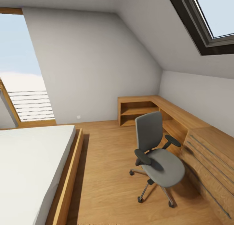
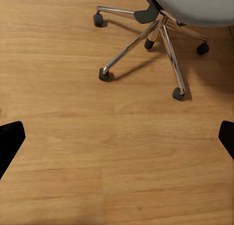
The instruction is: In the bedroom, organize the workspace by keeping the computer under the desk, ensuring the monitor is on the desk, placing the keyboard on the desk next to the monitor, placing the mouse on the desk next to the keyboard, moving the folder from the swivel chair onto the desk next to the mouse, stacking the notebook on top of the folder with the pen on top of the notebook, and positioning the swivel chair next to the desk.
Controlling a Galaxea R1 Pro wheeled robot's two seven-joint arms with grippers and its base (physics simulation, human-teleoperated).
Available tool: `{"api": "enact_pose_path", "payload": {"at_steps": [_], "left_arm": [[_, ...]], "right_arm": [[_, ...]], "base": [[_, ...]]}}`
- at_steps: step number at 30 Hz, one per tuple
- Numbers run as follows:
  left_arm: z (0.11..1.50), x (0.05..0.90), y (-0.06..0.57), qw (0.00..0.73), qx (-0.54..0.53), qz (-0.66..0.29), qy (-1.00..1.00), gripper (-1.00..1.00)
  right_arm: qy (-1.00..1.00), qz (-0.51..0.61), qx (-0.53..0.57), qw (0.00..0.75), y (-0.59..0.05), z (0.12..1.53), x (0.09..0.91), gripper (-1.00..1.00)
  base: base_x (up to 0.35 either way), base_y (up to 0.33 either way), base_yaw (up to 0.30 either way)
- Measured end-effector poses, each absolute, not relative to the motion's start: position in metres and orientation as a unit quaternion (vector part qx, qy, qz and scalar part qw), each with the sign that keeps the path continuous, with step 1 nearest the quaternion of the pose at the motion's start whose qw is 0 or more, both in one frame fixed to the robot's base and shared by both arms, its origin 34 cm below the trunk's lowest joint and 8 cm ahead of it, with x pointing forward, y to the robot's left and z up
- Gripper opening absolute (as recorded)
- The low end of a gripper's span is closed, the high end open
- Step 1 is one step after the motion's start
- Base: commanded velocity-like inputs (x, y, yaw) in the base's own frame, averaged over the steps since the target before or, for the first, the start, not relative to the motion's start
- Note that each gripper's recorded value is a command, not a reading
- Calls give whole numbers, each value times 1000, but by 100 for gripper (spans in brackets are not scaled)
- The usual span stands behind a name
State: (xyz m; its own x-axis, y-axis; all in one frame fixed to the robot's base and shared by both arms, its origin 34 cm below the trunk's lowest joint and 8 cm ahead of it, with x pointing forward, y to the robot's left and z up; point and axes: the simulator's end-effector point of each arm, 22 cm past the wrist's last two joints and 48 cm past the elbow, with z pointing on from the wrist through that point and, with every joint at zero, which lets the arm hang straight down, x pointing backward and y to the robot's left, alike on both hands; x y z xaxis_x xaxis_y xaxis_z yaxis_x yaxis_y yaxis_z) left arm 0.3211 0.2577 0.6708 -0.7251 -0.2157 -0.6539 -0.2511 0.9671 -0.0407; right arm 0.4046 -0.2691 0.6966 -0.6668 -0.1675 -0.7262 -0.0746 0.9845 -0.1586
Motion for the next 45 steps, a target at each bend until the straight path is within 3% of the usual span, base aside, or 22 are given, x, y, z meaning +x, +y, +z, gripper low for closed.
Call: {"api": "enact_pose_path", "payload": {"at_steps": [33, 45], "left_arm": [[684, 352, 264, 386, -124, 40, 913, 100], [684, 353, 270, 388, -118, 43, 913, 100]], "right_arm": [[918, -55, -68, 387, -267, 686, 394, 100], [916, -48, -65, 393, -258, 688, 397, 100]], "base": [[1, 0, 136], [251, 0, 6]]}}
